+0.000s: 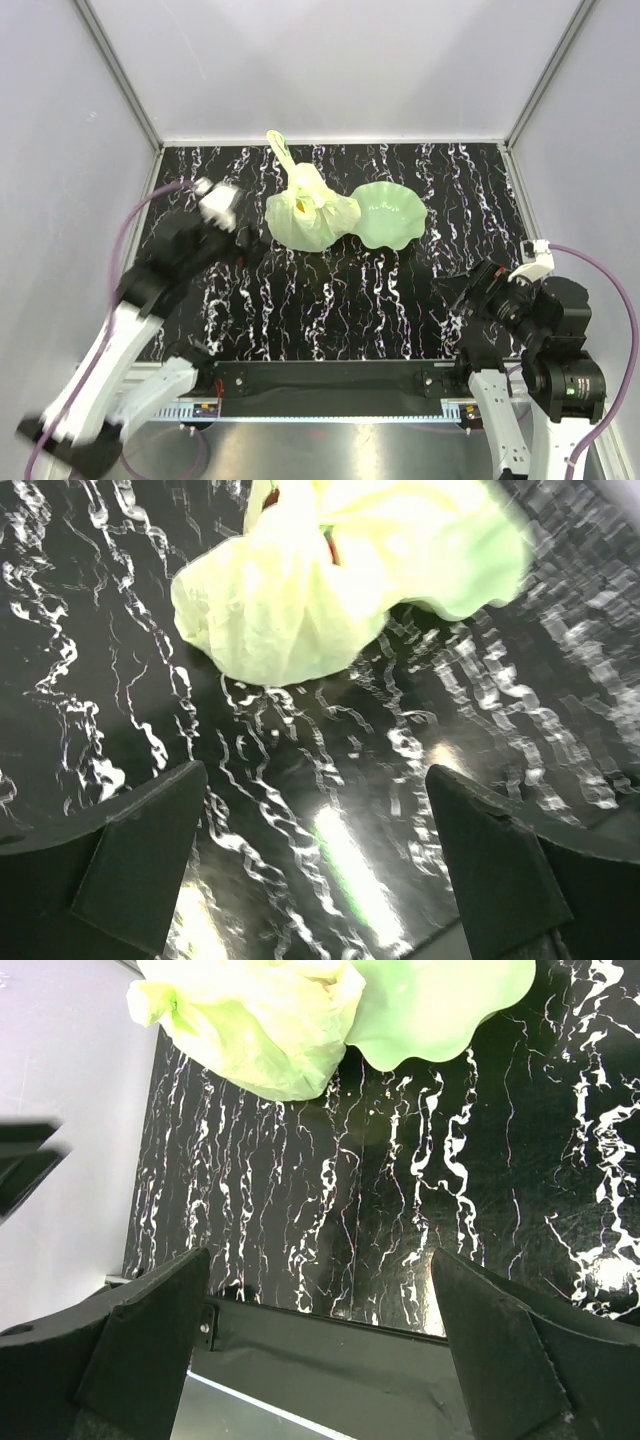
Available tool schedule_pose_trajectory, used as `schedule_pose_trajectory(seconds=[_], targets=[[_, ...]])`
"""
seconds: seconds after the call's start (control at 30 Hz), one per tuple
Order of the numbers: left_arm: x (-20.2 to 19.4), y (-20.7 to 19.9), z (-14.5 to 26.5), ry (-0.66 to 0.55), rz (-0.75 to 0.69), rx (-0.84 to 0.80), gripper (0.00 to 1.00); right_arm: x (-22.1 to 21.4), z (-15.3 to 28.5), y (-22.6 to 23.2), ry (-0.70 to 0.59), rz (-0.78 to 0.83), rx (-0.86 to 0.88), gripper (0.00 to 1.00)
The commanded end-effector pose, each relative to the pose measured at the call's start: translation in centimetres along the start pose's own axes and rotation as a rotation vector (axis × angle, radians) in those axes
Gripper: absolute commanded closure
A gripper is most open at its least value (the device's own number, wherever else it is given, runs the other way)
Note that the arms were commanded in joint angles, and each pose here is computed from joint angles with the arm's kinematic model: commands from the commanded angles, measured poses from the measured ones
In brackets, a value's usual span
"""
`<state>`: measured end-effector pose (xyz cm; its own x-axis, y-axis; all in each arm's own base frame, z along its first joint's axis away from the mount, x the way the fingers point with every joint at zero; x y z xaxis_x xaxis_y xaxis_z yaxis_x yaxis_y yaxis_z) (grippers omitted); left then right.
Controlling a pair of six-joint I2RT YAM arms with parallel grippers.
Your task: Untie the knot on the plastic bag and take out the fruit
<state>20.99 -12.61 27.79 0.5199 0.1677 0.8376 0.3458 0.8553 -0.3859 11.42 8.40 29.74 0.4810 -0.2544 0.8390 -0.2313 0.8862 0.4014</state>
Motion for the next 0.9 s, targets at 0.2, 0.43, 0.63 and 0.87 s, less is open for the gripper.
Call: schedule_pose_trajectory(seconds=[0.2, 0.43, 0.63, 0.87], targets=[[1.8, 0.8, -13.0, 0.078, -0.303, -0.061, 0.01, -0.7, 0.9, -0.4, -0.002, 0.03, -0.028, 0.0], [1.8, 0.1, -16.1, 0.089, -0.322, -0.185, 0.01, -1.5, 0.6, -0.6, 0.01, 0.026, -0.026, 0.0], [4.7, 2.5, -17.4, 0.04, -0.322, -0.18, 0.02, -1.4, 0.3, -0.8, 0.009, 0.029, -0.031, 0.0], [4.1, 2.2, -20.9, 0.16, -0.301, -0.3, 0.26, -1.6, -0.2, -1.3, 0.02, 0.025, -0.043, 0.0]])
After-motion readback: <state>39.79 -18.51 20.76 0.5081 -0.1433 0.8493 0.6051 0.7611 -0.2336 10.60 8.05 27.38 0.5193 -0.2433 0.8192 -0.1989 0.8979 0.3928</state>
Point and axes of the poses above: each gripper's point midway between its finger pads, its own z axis back along the fingers, its own y axis along the line the jaws close on, x = y × z, the point moved 1 cm from there along z, back along the fingers, and after that the axes turned 15 degrees about z, right-handed, at the moved point
